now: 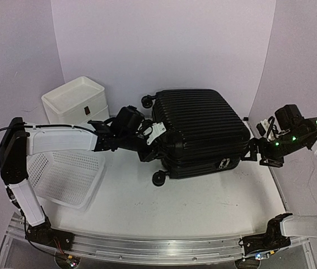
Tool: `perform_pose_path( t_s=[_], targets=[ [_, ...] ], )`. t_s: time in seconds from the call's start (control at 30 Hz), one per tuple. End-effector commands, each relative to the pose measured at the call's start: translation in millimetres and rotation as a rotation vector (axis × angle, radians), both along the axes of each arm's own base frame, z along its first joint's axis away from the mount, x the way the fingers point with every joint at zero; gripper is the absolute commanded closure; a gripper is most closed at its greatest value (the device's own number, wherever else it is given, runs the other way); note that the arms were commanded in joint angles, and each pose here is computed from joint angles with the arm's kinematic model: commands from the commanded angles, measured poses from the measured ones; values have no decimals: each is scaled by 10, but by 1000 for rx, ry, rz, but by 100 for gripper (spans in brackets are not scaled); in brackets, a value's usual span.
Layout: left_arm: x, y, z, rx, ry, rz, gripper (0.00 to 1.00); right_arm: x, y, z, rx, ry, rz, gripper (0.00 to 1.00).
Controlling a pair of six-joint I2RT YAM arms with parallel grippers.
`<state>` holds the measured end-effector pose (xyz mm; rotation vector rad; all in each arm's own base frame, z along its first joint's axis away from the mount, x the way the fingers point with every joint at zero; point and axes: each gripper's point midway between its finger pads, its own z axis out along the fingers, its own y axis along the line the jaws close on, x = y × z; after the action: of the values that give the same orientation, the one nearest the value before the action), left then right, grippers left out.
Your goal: Open, take out, and arrange the luggage
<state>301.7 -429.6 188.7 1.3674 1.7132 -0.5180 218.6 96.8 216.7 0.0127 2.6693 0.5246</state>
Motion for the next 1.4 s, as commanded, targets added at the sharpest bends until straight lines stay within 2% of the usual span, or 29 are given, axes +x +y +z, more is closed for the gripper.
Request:
perform_pose_path(
  t_s=[0.0, 0.1, 0.27, 0.4, 0.53, 0.63, 0.67, 0.73, 0.9, 1.17, 1.37],
  targets=[
    [119, 346, 341, -60, 54, 183, 76, 249, 127, -218, 38, -25, 29, 5],
    [71, 353, 441, -98, 137, 218, 76, 428, 249, -401, 98, -49, 35, 12],
    [-131, 214, 631, -178, 263, 140, 76, 828, 338, -603, 165, -194, -10, 33],
    [-176, 161, 712, -202, 304, 118, 76, 1097, 343, -601, 201, -355, -48, 38],
    [-250, 99, 732, -218, 360, 84, 76, 1260, 477, -622, 227, -396, 22, 50],
    [-271, 100, 744, -210, 362, 73, 75, 1346, 385, -730, 148, -419, 33, 71],
    [-281, 98, 749, -210, 363, 66, 76, 1372, 386, -741, 154, -433, 44, 73],
    [-312, 88, 760, -210, 368, 47, 76, 1442, 452, -718, 196, -489, 77, 74],
    [-323, 71, 828, -216, 371, 35, 76, 1496, 461, -825, 199, -512, 81, 74],
    [-287, 21, 882, -224, 372, 33, 76, 1472, 516, -1006, 242, -490, 90, 68],
    [-249, -28, 1162, -285, 402, 58, 80, 1444, 504, -1024, 232, -492, 92, 67]
  ],
)
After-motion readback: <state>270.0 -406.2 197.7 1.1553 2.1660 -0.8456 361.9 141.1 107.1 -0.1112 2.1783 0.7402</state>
